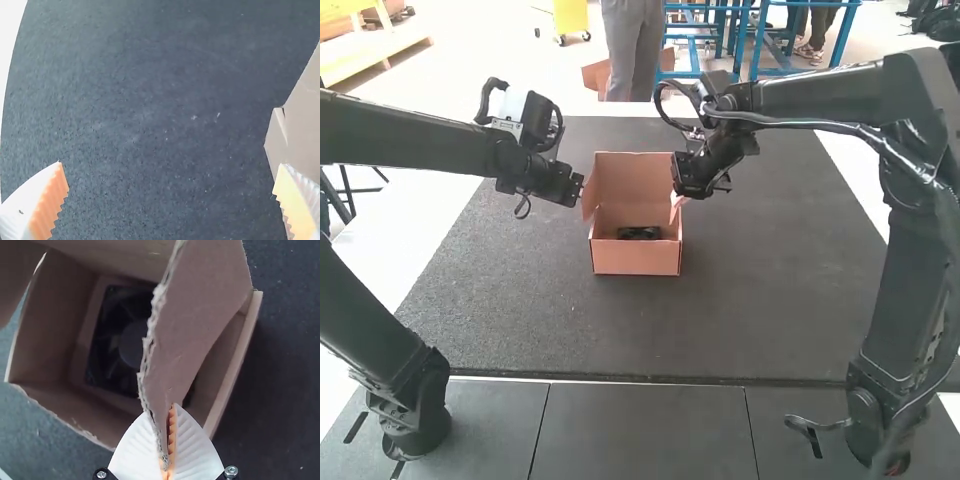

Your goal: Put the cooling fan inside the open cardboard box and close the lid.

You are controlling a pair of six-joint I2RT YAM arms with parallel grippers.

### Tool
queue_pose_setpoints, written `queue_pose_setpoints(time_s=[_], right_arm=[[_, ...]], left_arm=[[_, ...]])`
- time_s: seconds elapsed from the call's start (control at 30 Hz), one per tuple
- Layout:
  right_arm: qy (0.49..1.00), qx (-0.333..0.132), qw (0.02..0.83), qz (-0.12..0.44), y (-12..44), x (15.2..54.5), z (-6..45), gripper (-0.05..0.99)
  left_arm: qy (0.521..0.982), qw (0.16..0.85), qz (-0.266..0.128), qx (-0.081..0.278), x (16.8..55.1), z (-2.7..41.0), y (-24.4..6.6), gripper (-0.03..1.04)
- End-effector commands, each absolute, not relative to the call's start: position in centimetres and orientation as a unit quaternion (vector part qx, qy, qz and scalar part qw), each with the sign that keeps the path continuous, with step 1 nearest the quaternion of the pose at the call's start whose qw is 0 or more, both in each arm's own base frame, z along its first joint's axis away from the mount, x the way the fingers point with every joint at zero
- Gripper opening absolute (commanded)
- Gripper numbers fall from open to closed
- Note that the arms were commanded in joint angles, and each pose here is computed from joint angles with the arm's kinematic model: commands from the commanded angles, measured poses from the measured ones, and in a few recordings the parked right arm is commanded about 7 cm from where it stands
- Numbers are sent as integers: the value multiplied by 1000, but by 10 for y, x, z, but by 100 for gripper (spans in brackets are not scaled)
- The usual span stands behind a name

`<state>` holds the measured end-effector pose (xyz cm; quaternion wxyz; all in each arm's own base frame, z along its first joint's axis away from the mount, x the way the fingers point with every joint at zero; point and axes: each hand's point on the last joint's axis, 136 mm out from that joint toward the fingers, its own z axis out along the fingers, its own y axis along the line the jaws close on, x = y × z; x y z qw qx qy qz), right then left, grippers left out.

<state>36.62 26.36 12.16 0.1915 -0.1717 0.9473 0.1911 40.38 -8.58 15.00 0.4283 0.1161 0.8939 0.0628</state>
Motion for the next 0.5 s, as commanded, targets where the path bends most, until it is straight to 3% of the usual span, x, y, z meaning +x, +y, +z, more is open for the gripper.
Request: queue_pose_setpoints(time_s=[0.0,0.47], right_arm=[[936,-169,230,207,269,378,152,-1],[934,-164,240,209,267,384,159,-1]], left_arm=[[883,450,44,126,412,169,-98,97],[877,460,17,137,414,180,-114,97]])
